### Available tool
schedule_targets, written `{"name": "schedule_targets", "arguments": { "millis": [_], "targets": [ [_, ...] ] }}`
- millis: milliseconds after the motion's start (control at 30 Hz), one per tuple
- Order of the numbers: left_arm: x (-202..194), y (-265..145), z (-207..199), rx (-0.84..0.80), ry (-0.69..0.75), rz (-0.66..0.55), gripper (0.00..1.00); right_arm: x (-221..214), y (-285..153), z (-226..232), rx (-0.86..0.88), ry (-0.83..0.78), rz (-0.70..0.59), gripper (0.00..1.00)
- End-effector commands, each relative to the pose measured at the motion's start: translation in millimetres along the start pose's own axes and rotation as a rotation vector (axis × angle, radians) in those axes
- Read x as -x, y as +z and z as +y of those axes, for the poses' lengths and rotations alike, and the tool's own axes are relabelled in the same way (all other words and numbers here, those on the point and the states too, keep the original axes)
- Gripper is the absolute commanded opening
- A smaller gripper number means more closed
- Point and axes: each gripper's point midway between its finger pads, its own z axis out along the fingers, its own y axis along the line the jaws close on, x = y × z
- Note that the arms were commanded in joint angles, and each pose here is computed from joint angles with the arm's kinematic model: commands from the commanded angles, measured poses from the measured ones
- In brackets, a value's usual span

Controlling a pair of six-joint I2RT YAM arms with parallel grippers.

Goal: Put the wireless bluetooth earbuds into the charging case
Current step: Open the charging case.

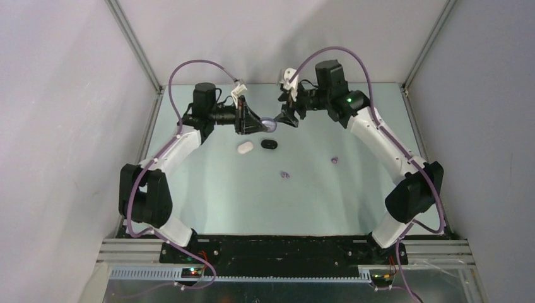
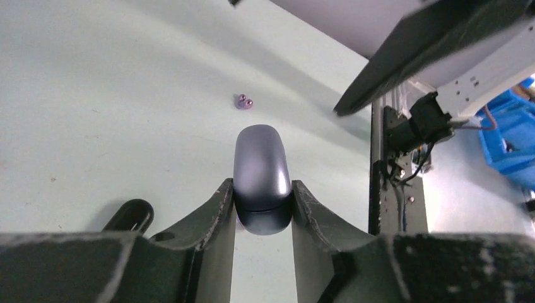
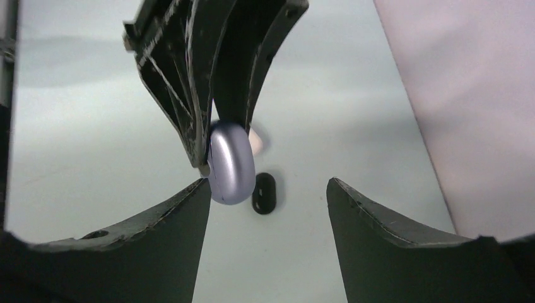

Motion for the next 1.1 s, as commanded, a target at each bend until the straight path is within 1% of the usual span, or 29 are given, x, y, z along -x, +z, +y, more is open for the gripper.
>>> {"name": "schedule_targets", "arguments": {
  "millis": [0, 33, 100, 167, 333, 433, 500, 600, 667, 733, 933, 1067],
  "targets": [
    [-5, -8, -6, -0.068, 0.264, 0.074, 0.03, 1, 2, 37, 0.232, 0.197, 0.009, 0.70],
    [-10, -9, -8, -0.071, 0.250, 0.095, 0.03, 1, 3, 40, 0.247, 0.200, 0.006, 0.70],
    [-8, -10, -8, -0.070, 0.298, 0.097, 0.02, -2, 7, 44, 0.266, 0.203, 0.011, 0.68],
    [-7, -11, -9, -0.065, 0.318, 0.093, 0.02, -8, 11, 50, 0.286, 0.203, 0.029, 0.64],
    [-6, -10, -14, -0.063, 0.345, 0.088, 0.02, -16, 19, 61, 0.331, 0.196, 0.052, 0.59],
    [-6, -11, -14, -0.061, 0.363, 0.093, 0.02, -15, 22, 62, 0.343, 0.201, 0.044, 0.51],
    [-6, -11, -15, -0.064, 0.367, 0.097, 0.01, -14, 24, 60, 0.339, 0.204, 0.038, 0.50],
    [-6, -11, -15, -0.068, 0.374, 0.097, 0.01, -15, 28, 57, 0.323, 0.210, 0.041, 0.51],
    [-4, -11, -16, -0.074, 0.380, 0.094, 0.01, -16, 31, 54, 0.310, 0.209, 0.042, 0.55],
    [-3, -10, -18, -0.081, 0.385, 0.091, 0.00, -19, 35, 53, 0.309, 0.211, 0.046, 0.56],
    [-3, -11, -18, -0.083, 0.402, 0.094, 0.00, -21, 42, 57, 0.325, 0.218, 0.048, 0.53],
    [-3, -11, -21, -0.089, 0.414, 0.106, 0.00, -26, 46, 55, 0.306, 0.226, 0.056, 0.57]
  ]
}}
